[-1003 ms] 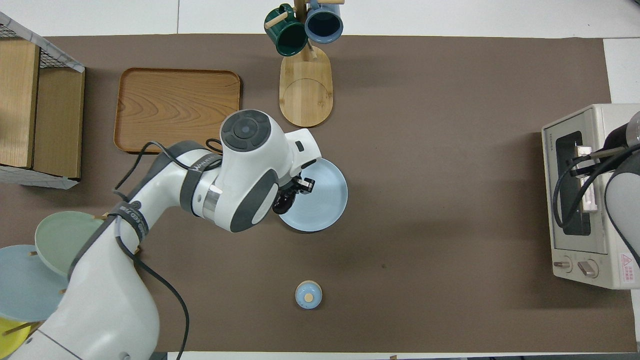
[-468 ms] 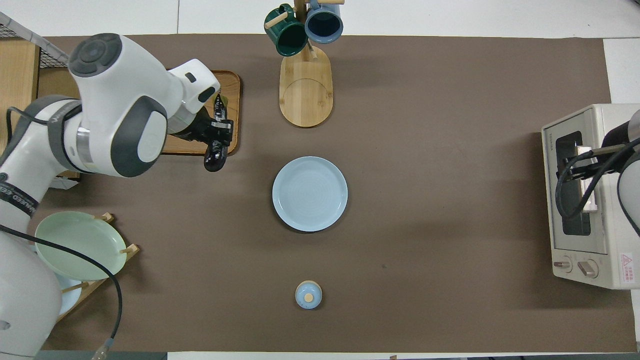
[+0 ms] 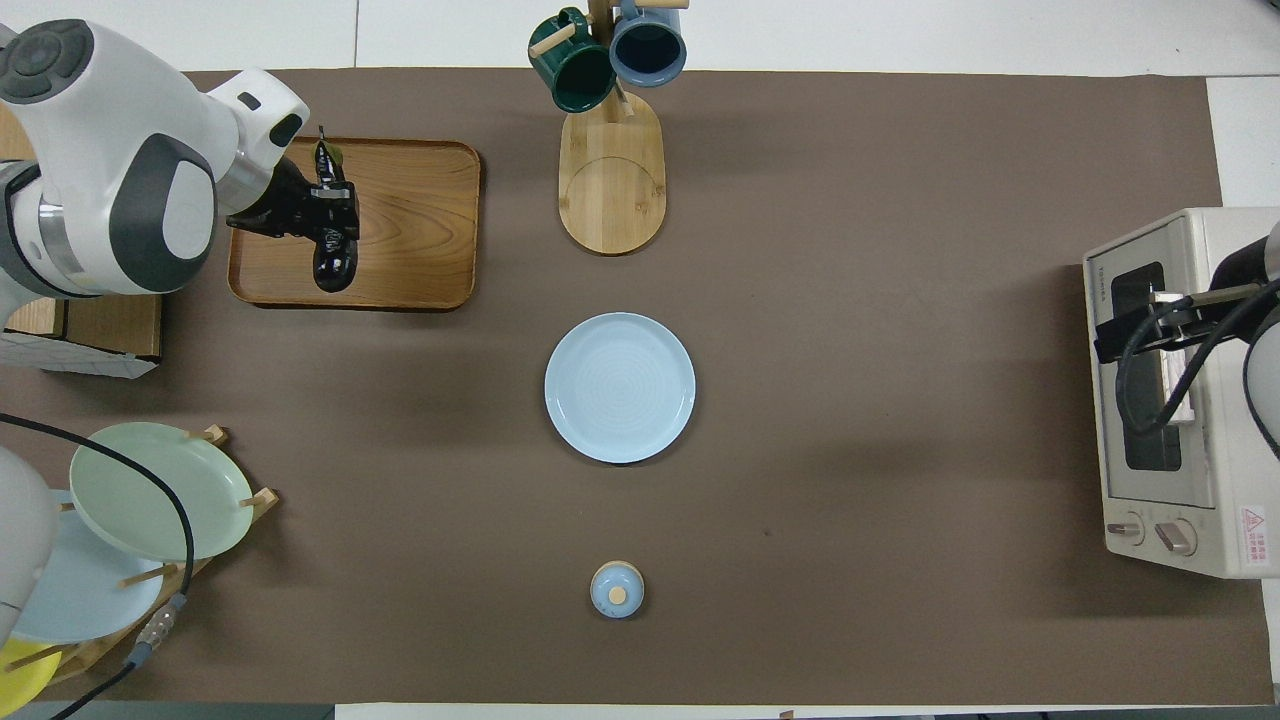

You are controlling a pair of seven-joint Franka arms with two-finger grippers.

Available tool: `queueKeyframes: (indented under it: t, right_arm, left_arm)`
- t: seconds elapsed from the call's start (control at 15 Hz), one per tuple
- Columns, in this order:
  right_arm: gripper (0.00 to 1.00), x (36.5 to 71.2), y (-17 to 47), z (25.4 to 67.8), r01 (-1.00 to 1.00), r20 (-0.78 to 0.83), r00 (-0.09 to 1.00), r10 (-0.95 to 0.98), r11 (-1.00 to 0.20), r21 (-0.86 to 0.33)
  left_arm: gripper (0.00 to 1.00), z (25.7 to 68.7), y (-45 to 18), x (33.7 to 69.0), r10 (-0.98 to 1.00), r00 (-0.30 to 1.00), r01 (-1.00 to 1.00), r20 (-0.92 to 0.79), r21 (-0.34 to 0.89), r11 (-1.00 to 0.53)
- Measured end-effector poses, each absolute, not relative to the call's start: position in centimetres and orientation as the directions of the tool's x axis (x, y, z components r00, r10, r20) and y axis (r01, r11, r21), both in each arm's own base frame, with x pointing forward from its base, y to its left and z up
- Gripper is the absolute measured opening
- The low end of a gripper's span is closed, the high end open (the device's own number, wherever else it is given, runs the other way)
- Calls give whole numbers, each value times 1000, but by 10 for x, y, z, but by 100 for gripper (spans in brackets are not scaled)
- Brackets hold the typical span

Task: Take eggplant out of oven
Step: 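Carry the eggplant with the left gripper onto the wooden tray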

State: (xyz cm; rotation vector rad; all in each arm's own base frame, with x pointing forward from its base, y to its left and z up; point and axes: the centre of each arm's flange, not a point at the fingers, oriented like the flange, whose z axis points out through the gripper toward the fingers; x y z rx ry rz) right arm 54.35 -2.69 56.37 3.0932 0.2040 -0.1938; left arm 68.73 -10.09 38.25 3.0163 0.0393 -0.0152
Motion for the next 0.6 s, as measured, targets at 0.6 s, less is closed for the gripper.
queueKeyframes:
  t: [0.6]
  right_arm:
    - [100, 546, -27, 568, 112, -117, 987, 107, -993, 32]
  left_arm:
    - [38, 343, -99, 703, 30, 999, 26, 28, 118, -993]
